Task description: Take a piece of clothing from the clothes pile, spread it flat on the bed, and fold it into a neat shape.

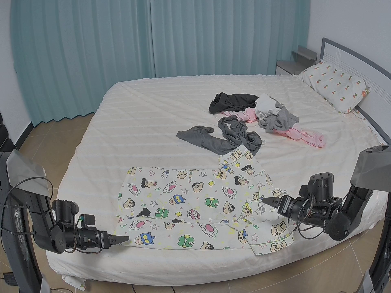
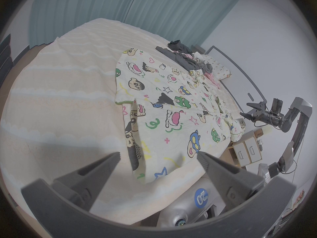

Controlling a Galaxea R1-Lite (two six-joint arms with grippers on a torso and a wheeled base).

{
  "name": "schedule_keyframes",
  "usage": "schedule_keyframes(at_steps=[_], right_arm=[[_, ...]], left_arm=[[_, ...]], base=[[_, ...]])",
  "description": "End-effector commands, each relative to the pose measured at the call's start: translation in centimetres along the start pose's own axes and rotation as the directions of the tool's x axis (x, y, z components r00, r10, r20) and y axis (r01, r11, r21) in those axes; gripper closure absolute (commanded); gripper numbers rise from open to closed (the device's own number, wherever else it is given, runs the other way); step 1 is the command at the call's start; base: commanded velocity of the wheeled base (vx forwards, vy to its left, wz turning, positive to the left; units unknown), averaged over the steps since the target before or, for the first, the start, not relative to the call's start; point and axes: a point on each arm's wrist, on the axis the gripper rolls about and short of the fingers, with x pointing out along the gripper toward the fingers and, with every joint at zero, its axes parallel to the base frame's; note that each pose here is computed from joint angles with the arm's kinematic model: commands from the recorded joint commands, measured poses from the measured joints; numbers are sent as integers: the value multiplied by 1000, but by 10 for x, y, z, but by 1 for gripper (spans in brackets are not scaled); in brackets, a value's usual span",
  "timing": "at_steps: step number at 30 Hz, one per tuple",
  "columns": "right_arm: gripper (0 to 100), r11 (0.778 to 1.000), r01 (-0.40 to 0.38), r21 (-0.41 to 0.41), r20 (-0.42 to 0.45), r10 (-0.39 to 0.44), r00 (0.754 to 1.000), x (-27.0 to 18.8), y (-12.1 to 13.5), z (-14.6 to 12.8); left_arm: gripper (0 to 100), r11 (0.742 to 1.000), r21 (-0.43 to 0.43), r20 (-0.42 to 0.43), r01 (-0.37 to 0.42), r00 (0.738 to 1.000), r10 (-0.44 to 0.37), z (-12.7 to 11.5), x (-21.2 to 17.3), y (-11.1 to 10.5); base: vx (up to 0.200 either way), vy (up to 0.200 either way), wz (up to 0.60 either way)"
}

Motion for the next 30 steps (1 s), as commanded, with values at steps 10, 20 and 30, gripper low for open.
schedule_keyframes(at_steps=[10,20,30], right_arm=[[0,989,-95,-110,-176,75,982,-10,-58,-6],[0,964,-175,-199,-253,122,960,5,-79,-17],[100,950,-250,-189,-287,190,939,5,-78,-19]], left_arm=[[0,990,-103,57,95,994,-90,7,0,10],[0,989,-104,67,105,993,-98,8,0,10],[0,989,-103,68,107,993,-100,8,0,10]], base=[[0,0,0],[0,0,0],[0,0,0]])
